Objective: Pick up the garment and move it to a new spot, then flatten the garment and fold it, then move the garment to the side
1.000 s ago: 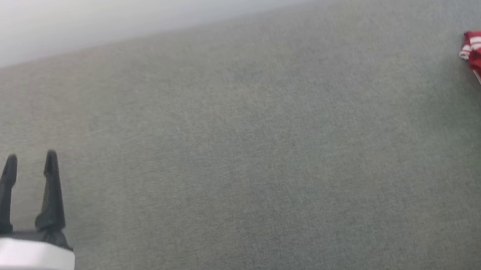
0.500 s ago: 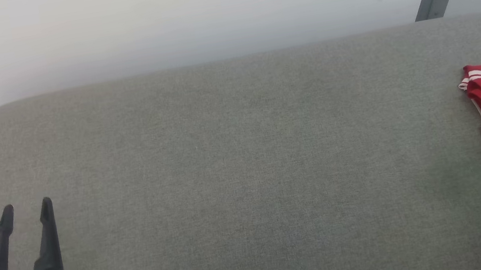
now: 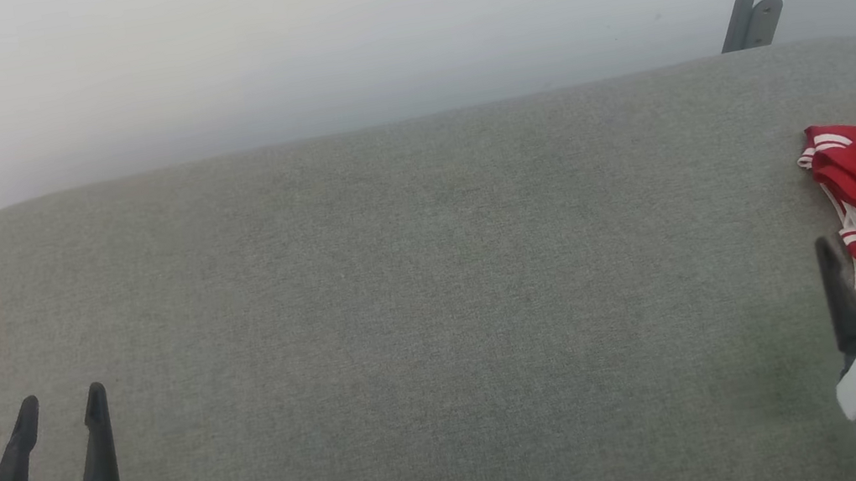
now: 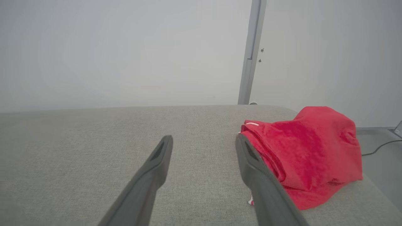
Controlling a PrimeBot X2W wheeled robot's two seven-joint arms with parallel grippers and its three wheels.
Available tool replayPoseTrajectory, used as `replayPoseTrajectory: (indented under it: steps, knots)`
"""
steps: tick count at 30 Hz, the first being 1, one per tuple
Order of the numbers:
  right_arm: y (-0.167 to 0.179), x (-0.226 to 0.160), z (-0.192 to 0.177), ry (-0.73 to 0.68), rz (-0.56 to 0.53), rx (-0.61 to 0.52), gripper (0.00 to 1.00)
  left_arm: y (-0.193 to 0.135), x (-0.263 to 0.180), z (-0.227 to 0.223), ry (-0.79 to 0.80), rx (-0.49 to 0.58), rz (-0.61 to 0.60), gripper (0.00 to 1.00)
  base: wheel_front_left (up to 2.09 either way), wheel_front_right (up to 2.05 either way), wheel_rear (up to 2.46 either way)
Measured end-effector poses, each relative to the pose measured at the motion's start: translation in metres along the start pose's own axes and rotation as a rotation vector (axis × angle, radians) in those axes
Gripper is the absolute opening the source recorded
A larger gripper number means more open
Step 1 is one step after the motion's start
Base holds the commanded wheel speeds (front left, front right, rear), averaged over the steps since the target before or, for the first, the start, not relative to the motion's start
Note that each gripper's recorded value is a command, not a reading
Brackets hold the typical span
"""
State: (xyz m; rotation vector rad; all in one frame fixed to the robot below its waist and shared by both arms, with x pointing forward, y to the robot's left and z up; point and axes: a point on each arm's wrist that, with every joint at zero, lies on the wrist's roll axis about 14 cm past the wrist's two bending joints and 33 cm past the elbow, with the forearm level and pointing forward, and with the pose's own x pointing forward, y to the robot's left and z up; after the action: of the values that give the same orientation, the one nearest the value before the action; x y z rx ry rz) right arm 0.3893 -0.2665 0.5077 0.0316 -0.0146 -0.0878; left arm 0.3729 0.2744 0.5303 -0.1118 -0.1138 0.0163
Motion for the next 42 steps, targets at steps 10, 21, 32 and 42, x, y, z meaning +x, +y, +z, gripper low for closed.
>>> replayPoseTrajectory:
  steps: [10,21,32,42]
  knots:
    - [0.014,-0.004,-0.004,0.014,0.031,0.015,1.0,-0.001,-0.002,-0.001,0.001,-0.013,0.002,1.0,0.0,0.0,0.0]
    - [0.02,-0.002,-0.006,0.017,0.047,0.025,1.0,0.001,-0.005,0.0,-0.003,-0.018,0.009,1.0,0.0,0.0,0.0]
    - [0.024,-0.023,-0.049,0.151,0.017,0.133,0.0,-0.009,-0.022,-0.042,0.114,-0.152,0.055,0.0,0.0,0.0,0.0]
    - [0.026,-0.022,-0.045,0.143,-0.01,0.319,0.0,-0.012,-0.02,-0.047,0.129,-0.323,0.097,0.0,0.0,0.0,0.0]
